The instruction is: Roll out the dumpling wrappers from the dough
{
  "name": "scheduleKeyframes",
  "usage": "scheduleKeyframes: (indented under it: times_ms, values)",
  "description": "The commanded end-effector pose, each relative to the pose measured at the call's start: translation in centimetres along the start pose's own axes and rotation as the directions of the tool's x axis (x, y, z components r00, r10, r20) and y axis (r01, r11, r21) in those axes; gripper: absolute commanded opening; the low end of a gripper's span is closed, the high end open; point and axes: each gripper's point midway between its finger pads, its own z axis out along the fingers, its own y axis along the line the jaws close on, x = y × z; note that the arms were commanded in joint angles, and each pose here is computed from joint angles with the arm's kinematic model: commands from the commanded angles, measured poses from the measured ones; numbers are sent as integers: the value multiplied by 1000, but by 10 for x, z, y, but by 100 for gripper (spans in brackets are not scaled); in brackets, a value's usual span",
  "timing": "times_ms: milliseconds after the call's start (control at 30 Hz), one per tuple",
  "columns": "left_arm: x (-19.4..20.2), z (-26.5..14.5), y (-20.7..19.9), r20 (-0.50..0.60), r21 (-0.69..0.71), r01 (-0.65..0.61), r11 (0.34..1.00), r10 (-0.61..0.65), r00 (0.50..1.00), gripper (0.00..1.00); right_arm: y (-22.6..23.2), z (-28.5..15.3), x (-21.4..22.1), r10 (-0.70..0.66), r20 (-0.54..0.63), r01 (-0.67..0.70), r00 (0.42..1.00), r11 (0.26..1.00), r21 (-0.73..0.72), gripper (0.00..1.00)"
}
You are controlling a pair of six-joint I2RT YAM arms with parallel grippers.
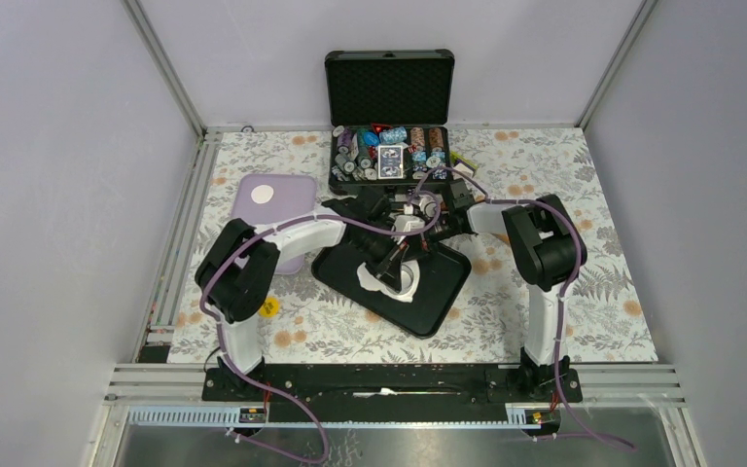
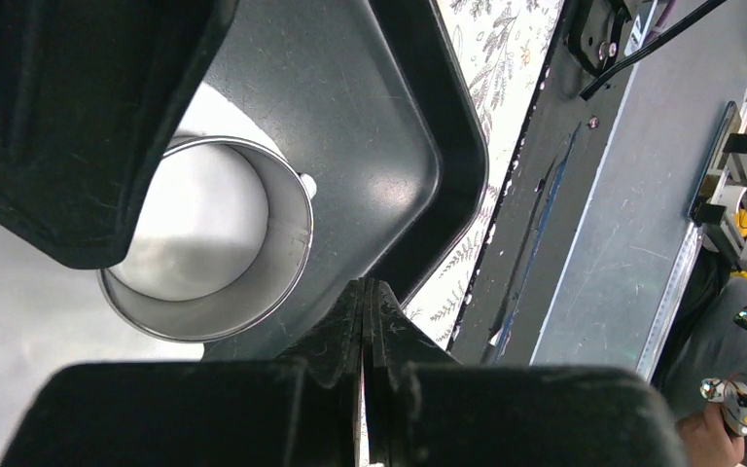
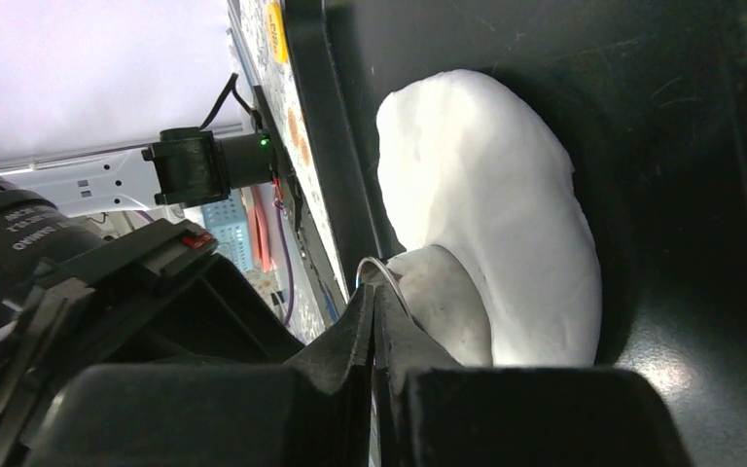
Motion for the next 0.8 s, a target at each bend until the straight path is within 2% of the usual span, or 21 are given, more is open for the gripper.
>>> scheduleKeyframes:
  times_ms: [0, 433, 767]
  values:
    - [0, 7, 2, -3, 27, -30, 999, 30, 1000, 0, 5, 0, 4, 6, -18, -7, 1000, 999, -52, 0]
    - [6, 18, 14, -26, 26, 6, 1000, -5, 1000, 0, -7, 1, 21, 34, -64, -37, 997, 998, -44, 0]
    - [4, 18, 30, -21, 54, 91, 994, -90, 996, 0, -16, 4, 25, 51, -68, -53, 996, 998, -22, 0]
